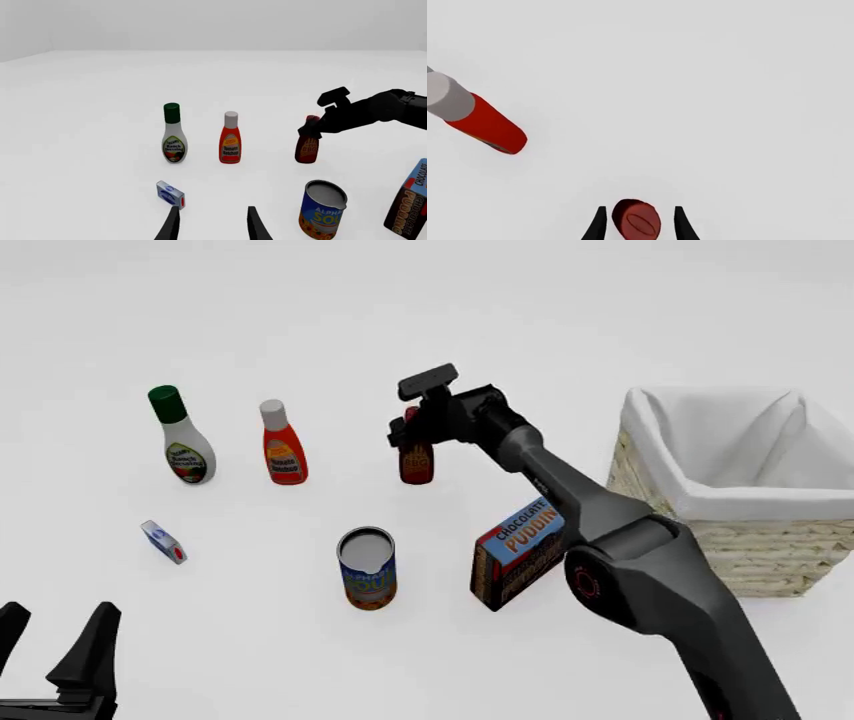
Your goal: Pick the bbq sauce and place it in the basket.
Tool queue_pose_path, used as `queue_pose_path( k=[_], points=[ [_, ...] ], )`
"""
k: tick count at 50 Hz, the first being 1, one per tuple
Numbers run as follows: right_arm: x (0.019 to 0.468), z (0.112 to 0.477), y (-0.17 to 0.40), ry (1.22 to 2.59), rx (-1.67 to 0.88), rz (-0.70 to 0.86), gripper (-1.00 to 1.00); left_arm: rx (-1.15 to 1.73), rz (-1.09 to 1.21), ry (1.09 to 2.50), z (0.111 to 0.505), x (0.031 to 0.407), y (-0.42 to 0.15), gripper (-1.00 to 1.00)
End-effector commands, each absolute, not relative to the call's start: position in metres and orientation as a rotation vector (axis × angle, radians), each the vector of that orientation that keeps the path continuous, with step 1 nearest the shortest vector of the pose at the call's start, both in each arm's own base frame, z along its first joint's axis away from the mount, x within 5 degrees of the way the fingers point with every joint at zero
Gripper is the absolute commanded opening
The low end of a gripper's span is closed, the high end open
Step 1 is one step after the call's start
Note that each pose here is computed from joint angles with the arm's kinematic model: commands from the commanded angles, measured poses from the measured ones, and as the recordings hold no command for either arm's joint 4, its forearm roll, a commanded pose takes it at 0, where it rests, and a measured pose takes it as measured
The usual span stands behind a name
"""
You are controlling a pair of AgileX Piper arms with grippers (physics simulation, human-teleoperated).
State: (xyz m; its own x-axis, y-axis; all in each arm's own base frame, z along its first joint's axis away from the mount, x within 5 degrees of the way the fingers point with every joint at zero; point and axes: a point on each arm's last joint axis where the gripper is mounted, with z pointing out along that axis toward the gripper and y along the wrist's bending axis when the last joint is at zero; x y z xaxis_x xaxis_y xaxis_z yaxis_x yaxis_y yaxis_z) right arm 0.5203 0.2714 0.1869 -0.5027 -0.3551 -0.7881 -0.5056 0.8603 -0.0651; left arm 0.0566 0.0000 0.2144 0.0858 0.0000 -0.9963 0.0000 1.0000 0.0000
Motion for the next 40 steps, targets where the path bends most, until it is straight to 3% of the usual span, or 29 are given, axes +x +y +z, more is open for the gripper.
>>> queue_pose_path(
  k=[1, 2, 3, 23, 40],
  points=[
    [0.522, 0.178, 0.276, 2.167, -0.631, 0.218, 1.00, 0.000, 0.000, 1.485, 0.214, 0.057, 0.000, 1.00],
    [0.523, 0.179, 0.275, 2.165, -0.629, 0.217, 1.00, 0.000, 0.000, 1.485, 0.214, 0.057, 0.000, 1.00],
    [0.524, 0.180, 0.274, 2.163, -0.628, 0.215, -1.00, 0.000, 0.000, 1.485, 0.214, 0.057, 0.000, 1.00],
    [0.522, 0.192, 0.274, 2.148, -0.636, 0.214, -1.00, 0.000, 0.000, 1.485, 0.214, 0.057, 0.000, 1.00],
    [0.508, 0.246, 0.268, 2.084, -0.661, 0.202, -1.00, 0.000, 0.000, 1.485, 0.214, 0.057, 0.000, 1.00]
  ],
)
